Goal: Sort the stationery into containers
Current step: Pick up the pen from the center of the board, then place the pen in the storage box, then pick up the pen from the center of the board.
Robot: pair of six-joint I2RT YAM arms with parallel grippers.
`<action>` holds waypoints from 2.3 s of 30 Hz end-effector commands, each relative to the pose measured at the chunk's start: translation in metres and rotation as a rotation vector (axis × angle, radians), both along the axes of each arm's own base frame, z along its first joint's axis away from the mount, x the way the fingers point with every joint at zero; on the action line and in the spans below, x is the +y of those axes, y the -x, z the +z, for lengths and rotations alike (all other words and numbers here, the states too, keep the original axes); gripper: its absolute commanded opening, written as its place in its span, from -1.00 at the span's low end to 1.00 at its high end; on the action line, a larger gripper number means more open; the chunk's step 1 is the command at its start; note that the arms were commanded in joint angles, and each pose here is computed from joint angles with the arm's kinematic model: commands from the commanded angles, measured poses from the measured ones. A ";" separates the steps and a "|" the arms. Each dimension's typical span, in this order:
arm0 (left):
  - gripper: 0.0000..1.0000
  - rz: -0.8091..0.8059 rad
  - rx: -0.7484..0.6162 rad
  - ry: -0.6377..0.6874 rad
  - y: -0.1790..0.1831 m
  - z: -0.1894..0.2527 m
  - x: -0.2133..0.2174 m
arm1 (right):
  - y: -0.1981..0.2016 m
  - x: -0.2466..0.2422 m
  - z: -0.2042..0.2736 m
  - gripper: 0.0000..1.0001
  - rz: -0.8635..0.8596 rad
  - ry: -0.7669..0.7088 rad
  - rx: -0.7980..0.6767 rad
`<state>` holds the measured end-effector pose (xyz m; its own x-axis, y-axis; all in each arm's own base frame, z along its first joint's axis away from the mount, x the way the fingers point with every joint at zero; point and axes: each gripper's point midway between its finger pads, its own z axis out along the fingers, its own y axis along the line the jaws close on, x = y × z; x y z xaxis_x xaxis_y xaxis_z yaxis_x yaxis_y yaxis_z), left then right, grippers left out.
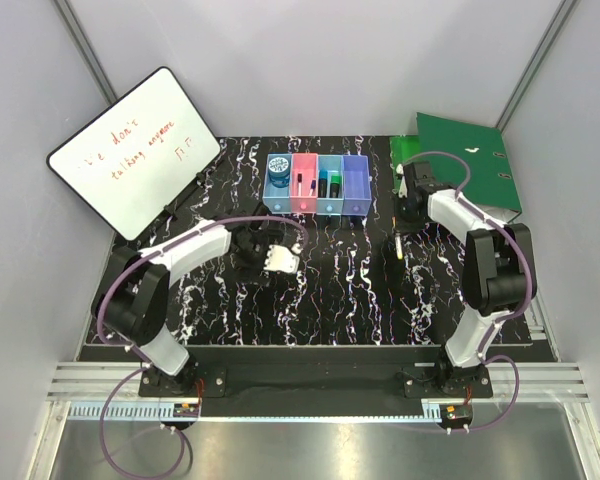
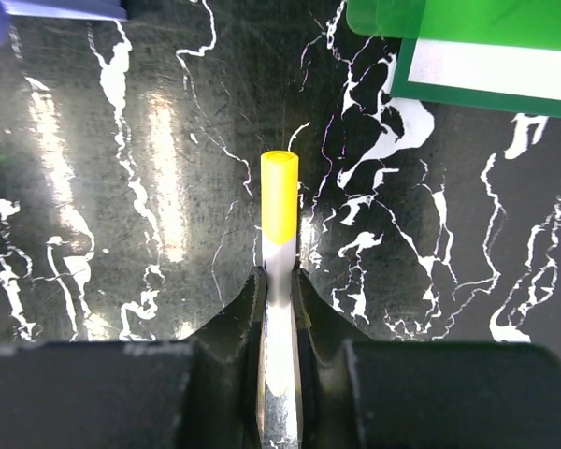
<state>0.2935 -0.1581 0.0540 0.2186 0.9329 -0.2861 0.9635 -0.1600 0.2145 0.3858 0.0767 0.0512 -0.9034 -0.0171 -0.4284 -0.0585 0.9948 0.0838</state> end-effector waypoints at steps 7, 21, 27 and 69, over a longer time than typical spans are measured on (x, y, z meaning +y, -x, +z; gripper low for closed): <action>0.97 -0.381 -0.056 -0.021 -0.010 -0.016 -0.013 | -0.025 0.007 0.073 -1.00 0.034 -0.028 -0.189; 0.22 -0.351 0.009 -0.037 -0.036 -0.044 -0.022 | -0.114 0.030 0.181 -1.00 0.117 -0.055 -0.501; 0.21 -0.355 0.031 -0.061 -0.034 -0.053 -0.017 | -0.134 0.048 0.178 -1.00 0.165 -0.063 -0.514; -1.00 -0.237 0.150 0.024 -0.037 -0.006 -0.049 | -0.166 0.130 0.052 -0.98 0.296 -0.079 -0.335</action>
<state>0.3256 -0.1807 0.0198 0.4384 0.8640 -0.2477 0.8952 -0.4442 0.0350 0.5556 0.2006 0.1047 -0.6826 -0.2018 -0.7024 -0.3614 0.9286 0.0844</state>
